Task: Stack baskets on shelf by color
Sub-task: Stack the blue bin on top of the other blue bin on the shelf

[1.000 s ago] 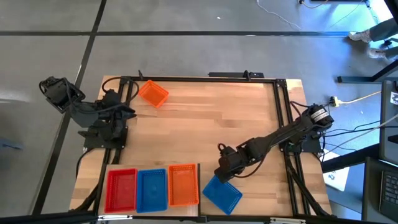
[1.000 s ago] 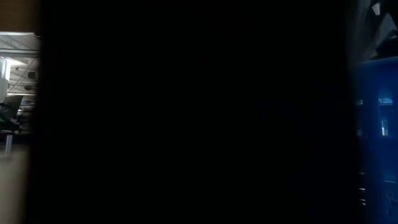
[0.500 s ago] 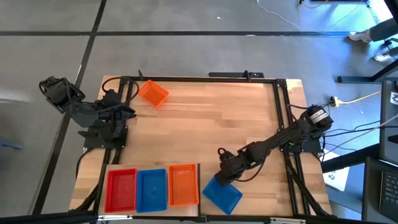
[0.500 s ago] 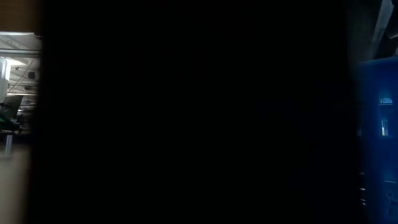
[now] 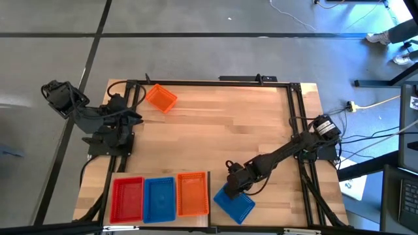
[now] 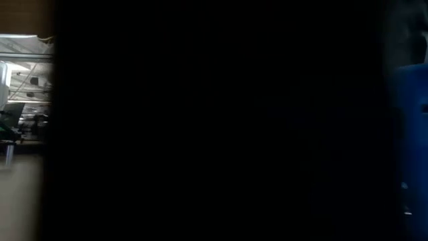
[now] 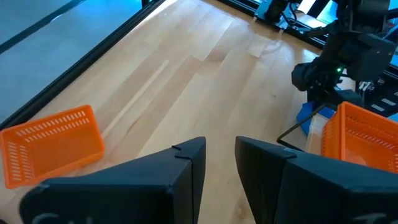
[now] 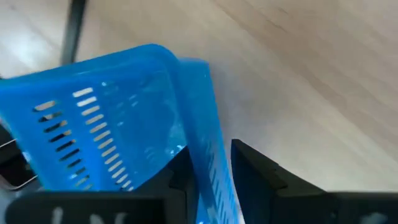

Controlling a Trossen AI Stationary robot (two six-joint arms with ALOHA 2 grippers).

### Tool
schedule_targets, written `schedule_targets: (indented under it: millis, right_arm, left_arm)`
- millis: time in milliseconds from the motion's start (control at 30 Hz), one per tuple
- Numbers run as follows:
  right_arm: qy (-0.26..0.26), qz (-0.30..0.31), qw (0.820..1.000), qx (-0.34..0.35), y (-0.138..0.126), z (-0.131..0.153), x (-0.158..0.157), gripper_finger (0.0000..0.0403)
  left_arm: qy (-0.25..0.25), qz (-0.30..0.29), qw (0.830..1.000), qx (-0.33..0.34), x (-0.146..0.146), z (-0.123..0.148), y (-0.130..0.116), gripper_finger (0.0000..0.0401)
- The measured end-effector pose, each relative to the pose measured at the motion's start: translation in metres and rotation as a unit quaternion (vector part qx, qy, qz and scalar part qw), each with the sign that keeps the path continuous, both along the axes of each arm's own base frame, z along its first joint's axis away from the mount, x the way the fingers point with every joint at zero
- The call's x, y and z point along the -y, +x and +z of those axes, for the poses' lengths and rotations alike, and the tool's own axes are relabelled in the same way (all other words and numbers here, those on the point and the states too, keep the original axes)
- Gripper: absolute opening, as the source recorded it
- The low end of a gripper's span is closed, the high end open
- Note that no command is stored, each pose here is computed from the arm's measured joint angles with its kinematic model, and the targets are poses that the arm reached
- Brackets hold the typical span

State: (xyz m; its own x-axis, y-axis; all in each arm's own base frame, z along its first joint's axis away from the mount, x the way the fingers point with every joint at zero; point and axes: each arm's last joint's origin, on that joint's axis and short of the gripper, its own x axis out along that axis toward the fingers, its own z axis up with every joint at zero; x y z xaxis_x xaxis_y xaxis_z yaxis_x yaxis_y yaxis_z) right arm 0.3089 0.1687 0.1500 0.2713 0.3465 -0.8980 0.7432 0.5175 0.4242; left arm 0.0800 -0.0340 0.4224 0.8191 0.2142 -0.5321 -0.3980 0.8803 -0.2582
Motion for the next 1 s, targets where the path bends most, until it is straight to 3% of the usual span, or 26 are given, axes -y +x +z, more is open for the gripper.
schedule_targets:
  millis: [100,200,433,800,1000]
  right_arm:
    - [-0.01,-0.006,1.0,0.008,0.001,0.0,0.001,0.0066]
    - [-0.022,-0.013,1.0,0.016,0.0,0.004,0.002,0.0016]
    - [-0.015,-0.014,1.0,0.008,0.005,0.034,0.003,0.0003]
    - [-0.126,-0.019,0.983,-0.134,-0.016,0.126,0.016,0.0002]
    - [-0.195,-0.043,0.975,-0.096,-0.022,0.189,0.027,0.0001]
  left_arm:
    - [0.0,0.0,1.0,0.0,0.0,0.0,0.0,0.0078]
    - [0.0,0.0,1.0,0.0,0.0,0.0,0.0,0.0078]
    - [-0.001,-0.001,1.0,-0.001,0.0,0.0,0.0,0.0078]
    - [-0.011,-0.017,1.0,-0.013,0.001,-0.001,0.0,0.0078]
    - [0.018,-0.037,0.999,-0.02,0.001,-0.001,0.0,0.0078]
